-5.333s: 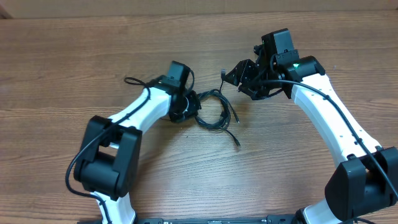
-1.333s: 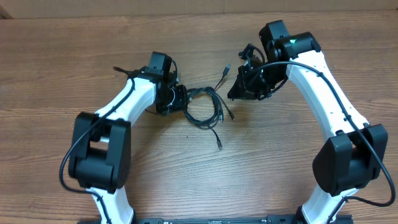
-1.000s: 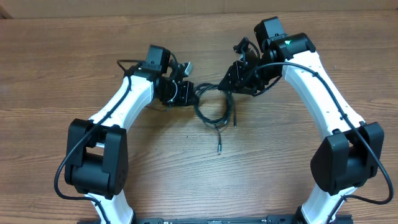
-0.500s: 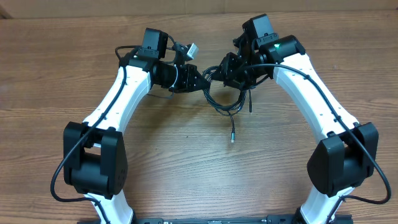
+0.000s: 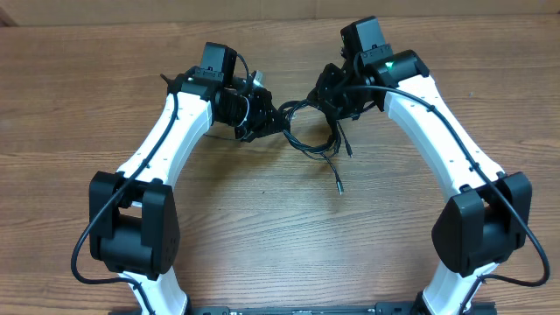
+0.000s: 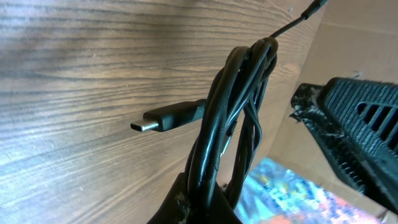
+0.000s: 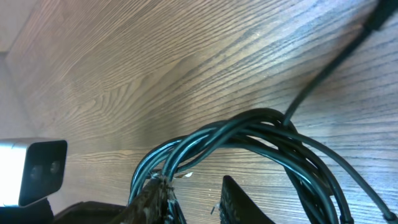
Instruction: Untangle cables
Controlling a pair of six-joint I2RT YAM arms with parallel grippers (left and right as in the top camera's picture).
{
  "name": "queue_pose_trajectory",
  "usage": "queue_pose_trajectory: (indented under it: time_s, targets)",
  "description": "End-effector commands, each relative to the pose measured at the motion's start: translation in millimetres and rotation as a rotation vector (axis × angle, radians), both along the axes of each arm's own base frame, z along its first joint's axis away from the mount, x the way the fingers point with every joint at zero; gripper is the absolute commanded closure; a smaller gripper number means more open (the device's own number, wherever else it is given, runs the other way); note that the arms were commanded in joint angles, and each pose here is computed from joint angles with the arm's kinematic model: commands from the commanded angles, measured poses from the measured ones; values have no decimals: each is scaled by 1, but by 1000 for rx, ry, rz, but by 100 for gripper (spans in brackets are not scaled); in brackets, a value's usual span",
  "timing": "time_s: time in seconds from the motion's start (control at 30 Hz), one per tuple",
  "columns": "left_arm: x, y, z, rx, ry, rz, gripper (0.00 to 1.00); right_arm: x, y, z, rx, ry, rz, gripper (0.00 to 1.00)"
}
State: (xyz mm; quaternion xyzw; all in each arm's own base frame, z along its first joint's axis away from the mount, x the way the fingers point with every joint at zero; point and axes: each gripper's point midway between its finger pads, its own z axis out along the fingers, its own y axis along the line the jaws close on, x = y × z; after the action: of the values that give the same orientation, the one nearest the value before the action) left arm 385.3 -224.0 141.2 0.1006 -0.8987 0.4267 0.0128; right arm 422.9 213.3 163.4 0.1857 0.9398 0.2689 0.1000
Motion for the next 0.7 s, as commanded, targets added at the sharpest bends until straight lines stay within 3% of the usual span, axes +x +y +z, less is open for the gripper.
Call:
queue_pose_trajectory:
  time_s: [0.0,0.67]
  targets:
    - [4,-4,29,-59,-3,35,96,1,-3,-17,-15,44,-40,75]
    - [-3,-16,29,-59,-40,-28,96,0,24,-73,-39,130,-12,75]
